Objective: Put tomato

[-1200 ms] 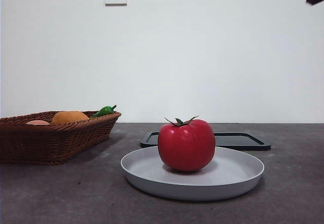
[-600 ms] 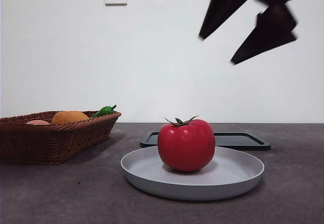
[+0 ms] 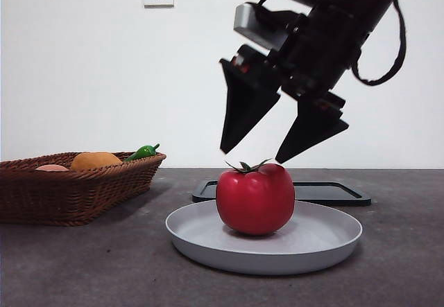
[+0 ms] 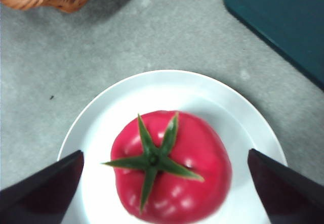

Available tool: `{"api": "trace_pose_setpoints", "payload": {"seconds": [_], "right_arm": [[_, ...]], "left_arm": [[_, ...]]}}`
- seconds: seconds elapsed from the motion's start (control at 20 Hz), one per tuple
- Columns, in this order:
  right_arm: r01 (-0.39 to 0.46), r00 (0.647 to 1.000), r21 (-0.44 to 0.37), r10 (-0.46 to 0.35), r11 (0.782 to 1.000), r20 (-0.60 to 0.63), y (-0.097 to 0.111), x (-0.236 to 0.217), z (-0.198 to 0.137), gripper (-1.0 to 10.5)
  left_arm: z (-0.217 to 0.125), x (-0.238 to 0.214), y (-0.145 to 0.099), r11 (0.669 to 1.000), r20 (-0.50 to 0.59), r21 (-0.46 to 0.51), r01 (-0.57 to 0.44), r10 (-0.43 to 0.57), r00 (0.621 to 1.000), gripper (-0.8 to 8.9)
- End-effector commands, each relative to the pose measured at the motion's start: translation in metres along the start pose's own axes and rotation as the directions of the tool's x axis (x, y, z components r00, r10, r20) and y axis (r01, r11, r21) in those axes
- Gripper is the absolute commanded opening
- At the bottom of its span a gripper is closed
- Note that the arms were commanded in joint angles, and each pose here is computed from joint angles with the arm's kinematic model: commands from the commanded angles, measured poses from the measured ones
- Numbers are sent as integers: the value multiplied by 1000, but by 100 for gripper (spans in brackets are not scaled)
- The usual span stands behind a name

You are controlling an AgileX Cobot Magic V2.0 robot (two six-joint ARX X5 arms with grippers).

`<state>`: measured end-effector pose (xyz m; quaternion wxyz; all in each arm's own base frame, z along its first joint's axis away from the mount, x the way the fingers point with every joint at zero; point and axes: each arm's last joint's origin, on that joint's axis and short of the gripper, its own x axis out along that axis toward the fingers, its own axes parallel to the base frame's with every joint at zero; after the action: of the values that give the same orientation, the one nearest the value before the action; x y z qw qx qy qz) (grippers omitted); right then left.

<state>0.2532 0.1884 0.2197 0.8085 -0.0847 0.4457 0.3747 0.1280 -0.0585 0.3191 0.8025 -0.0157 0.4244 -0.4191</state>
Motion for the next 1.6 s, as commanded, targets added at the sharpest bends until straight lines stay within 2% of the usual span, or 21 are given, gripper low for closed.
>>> {"api": "trace_pose_setpoints", "payload": {"seconds": [0.05,0.7,0.75,0.95,1.05,1.2,1.35,1.6], "right_arm": [[36,999,-29,-36,999,4,3,8,5,528],[32,994,-30,-35,999,-104,4,45,-7,534],[43,993,-27,-46,999,-109,3,46,-8,510],[43,993,-26,-45,999,-110,3,47,-8,203],[37,994,-27,-40,999,-104,3,45,-7,198],[38,998,-37,-40,999,-52,7,30,3,198],[72,995,-39,-69,997,67,6,2,27,198],[166,965,25,-168,986,201,-23,-25,68,199]], "left_arm": [[3,0,-1,1000,6,25,5,-5,1000,561],[3,0,-1,1000,7,27,5,-5,1000,560],[3,0,-1,1000,7,27,5,-5,1000,560],[3,0,-1,1000,8,27,5,-5,1000,560],[3,0,-1,1000,8,27,5,-5,1000,560],[3,0,-1,1000,8,27,5,-5,1000,560],[3,0,-1,1000,8,27,5,-5,1000,560],[3,0,-1,1000,7,27,5,-5,1000,560]]}}
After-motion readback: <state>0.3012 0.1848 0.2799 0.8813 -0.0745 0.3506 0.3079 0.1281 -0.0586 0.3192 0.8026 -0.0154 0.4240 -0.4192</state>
